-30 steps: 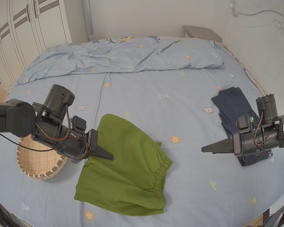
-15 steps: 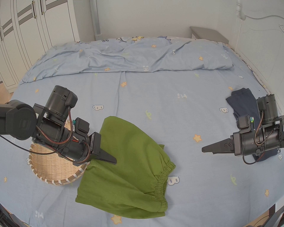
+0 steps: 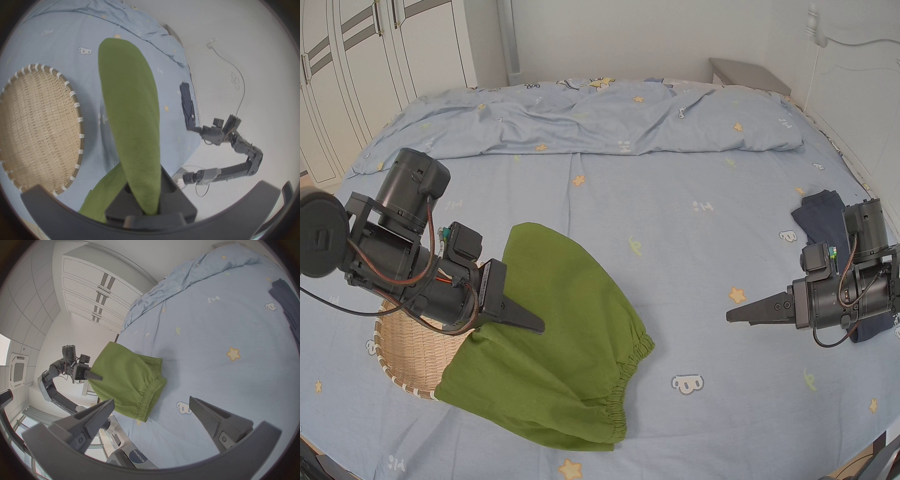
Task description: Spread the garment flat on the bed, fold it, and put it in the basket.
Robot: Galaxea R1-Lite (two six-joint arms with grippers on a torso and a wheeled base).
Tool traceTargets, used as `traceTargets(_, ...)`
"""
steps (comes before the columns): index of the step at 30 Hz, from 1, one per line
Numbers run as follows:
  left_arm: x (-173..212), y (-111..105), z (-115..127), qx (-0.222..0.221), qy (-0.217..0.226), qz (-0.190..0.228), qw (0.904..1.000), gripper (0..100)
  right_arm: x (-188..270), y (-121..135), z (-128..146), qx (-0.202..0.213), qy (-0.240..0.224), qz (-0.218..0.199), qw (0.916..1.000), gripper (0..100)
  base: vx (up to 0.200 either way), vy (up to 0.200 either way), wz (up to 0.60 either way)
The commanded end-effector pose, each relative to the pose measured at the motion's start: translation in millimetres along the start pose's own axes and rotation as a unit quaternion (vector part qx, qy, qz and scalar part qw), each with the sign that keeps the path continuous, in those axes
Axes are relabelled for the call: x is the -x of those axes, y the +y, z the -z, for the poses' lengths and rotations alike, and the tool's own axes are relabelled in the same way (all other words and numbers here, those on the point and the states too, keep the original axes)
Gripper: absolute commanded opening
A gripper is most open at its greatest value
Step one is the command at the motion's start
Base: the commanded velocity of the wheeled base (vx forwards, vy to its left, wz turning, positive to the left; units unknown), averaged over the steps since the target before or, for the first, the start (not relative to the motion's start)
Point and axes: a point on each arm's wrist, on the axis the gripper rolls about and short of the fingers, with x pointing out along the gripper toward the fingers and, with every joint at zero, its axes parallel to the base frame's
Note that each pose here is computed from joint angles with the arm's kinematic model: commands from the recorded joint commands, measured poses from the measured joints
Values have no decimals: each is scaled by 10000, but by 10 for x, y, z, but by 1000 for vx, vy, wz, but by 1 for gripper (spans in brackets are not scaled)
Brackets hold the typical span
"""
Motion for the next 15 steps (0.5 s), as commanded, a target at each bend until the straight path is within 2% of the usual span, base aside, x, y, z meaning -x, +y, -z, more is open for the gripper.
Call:
traceTargets(1, 167, -187, -68, -587, -43, 10, 9983, 0, 2, 2, 3, 5, -1, -5, 10000, 100, 0, 0, 0)
traceTargets(2, 205, -196, -90, -835, -74, -75, 9965, 0, 2, 2, 3, 12, -1, -5, 10000, 100, 0, 0, 0)
traceTargets(4, 224, -195, -106, -978, -159, -166, 9949, 0, 2, 2, 3, 5, -1, -5, 10000, 100, 0, 0, 0)
traceTargets(7, 273, -187, -140, -1033, -340, -313, 9936, 0, 3, 4, -1, 9, -7, -7, 10000, 100, 0, 0, 0)
traceTargets(11, 557, -199, -159, -1159, -1022, -325, 9875, 0, 12, 12, -5, 23, -27, -4, 10000, 100, 0, 0, 0)
traceTargets(15, 636, -194, -140, -1238, -1287, -318, 9834, 0, 31, 30, -1, 50, -50, -25, 10000, 100, 0, 0, 0)
